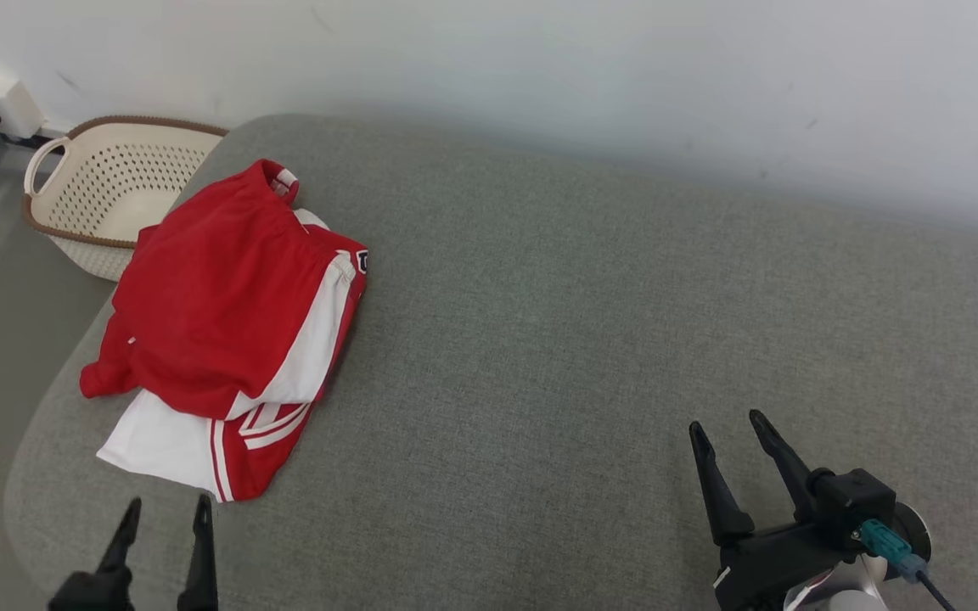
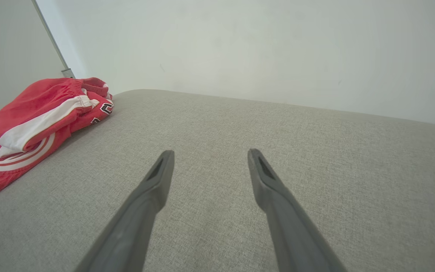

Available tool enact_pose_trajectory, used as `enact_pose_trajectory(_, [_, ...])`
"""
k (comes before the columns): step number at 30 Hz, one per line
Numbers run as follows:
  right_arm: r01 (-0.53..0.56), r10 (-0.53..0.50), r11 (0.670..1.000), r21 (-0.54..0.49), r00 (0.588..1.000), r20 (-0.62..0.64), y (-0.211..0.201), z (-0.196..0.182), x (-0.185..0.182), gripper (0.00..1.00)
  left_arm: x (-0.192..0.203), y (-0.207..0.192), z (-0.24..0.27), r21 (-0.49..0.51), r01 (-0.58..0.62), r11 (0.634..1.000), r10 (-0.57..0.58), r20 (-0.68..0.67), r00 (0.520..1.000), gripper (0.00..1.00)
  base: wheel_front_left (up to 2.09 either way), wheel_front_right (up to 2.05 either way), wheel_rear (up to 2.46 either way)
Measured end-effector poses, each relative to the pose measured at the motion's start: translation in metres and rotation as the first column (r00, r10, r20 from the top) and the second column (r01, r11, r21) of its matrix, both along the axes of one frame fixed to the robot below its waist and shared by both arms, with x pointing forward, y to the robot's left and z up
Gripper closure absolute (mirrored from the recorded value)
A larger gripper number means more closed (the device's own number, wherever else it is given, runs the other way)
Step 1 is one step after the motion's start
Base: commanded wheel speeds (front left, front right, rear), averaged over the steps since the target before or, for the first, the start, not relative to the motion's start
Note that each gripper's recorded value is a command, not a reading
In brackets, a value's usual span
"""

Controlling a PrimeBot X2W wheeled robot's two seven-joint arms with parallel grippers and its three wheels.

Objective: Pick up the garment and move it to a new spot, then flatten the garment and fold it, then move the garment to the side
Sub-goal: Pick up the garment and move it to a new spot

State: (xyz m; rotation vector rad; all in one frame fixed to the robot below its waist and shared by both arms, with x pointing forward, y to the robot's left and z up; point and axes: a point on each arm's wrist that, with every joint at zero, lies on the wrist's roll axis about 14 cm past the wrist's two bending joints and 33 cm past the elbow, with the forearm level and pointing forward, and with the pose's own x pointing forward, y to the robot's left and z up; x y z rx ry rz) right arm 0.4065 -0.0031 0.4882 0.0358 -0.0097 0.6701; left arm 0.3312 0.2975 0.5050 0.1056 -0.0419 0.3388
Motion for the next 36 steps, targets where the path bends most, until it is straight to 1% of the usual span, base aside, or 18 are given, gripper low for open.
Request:
enact_pose_trajectory(6, [0.004, -0.005, 1.0, -0.018, 0.999, -0.033, -0.009, -0.018, 0.015, 0.0, 0.031, 0.02, 0.01, 0.002, 0.021, 1.0, -0.021, 0.013, 1.0, 0.0, 0.0, 0.0, 0.0])
enact_pose_trajectory(10, [0.023, -0.025, 0.999, -0.03, 0.998, -0.06, -0.02, -0.031, 0.023, 0.0, 0.064, 0.035, 0.019, 0.037, 0.057, 0.998, -0.057, 0.003, 0.998, 0.0, 0.0, 0.0, 0.0])
enact_pose_trajectory(14, [0.044, -0.047, 0.998, -0.04, 0.997, -0.068, -0.031, -0.04, 0.037, 0.0, 0.101, 0.043, 0.023, 0.045, 0.095, 0.994, -0.094, -0.012, 0.995, 0.0, 0.0, 0.0, 0.0])
enact_pose_trajectory(15, [0.044, -0.047, 0.998, -0.04, 0.997, -0.068, -0.031, -0.04, 0.037, 0.0, 0.101, 0.043, 0.023, 0.045, 0.095, 0.994, -0.094, -0.012, 0.995, 0.0, 0.0, 0.0, 0.0])
enact_pose_trajectory(17, [0.057, -0.06, 0.997, -0.045, 0.995, -0.078, -0.038, -0.046, 0.042, 0.0, 0.119, 0.047, 0.021, 0.056, 0.111, 0.992, -0.109, -0.036, 0.993, 0.0, 0.0, 0.0, 0.0])
enact_pose_trajectory(21, [0.074, -0.08, 0.996, -0.055, 0.992, -0.099, -0.047, -0.058, 0.048, 0.0, 0.143, 0.054, -0.003, 0.004, 0.109, 0.994, -0.108, -0.116, 0.987, 0.0, 0.0, 0.0, 0.0])
enact_pose_trajectory(24, [0.1, -0.108, 0.993, -0.067, 0.987, -0.119, -0.059, -0.068, 0.053, 0.0, 0.167, 0.045, -0.012, -0.007, 0.155, 0.988, -0.154, -0.18, 0.972, 0.0, 0.0, 0.0, 0.0])
enact_pose_trajectory(25, [0.105, -0.113, 0.992, -0.071, 0.986, -0.126, -0.062, -0.071, 0.054, 0.0, 0.174, 0.04, -0.017, -0.026, 0.166, 0.986, -0.168, -0.202, 0.965, 0.0, 0.0, 0.0, 0.0])
enact_pose_trajectory(28, [0.117, -0.128, 0.99, -0.082, 0.981, -0.144, -0.07, -0.081, 0.055, 0.0, 0.185, 0.037, -0.035, -0.059, 0.18, 0.982, -0.189, -0.279, 0.941, 0.0, 0.0, 0.0, 0.0])
enact_pose_trajectory(32, [0.135, -0.146, 0.988, -0.078, 0.977, -0.154, -0.076, -0.086, 0.059, 0.0, 0.193, 0.042, -0.051, -0.068, 0.176, 0.982, -0.188, -0.35, 0.918, 0.0, 0.0, 0.0, 0.0])
enact_pose_trajectory(33, [0.139, -0.15, 0.987, -0.077, 0.976, -0.155, -0.077, -0.087, 0.06, 0.0, 0.194, 0.042, -0.055, -0.073, 0.175, 0.982, -0.189, -0.364, 0.912, 0.16, 0.0, 0.0, 0.0])
enact_pose_trajectory(34, [0.142, -0.153, 0.987, -0.075, 0.976, -0.155, -0.078, -0.087, 0.059, 0.0, 0.196, 0.04, -0.059, -0.085, 0.172, 0.981, -0.191, -0.37, 0.909, 0.69, 0.0, 0.0, 0.0])
enact_pose_trajectory(35, [0.146, -0.156, 0.986, -0.074, 0.975, -0.155, -0.079, -0.086, 0.06, 0.0, 0.196, 0.038, -0.064, -0.097, 0.17, 0.981, -0.195, -0.383, 0.903, 1.0, 0.0, 0.0, 0.0])
enact_pose_trajectory(36, [0.151, -0.161, 0.986, -0.072, 0.975, -0.156, -0.08, -0.086, 0.059, 0.0, 0.195, 0.035, -0.069, -0.104, 0.173, 0.979, -0.2, -0.399, 0.895, 1.0, 0.0, 0.0, 0.0])
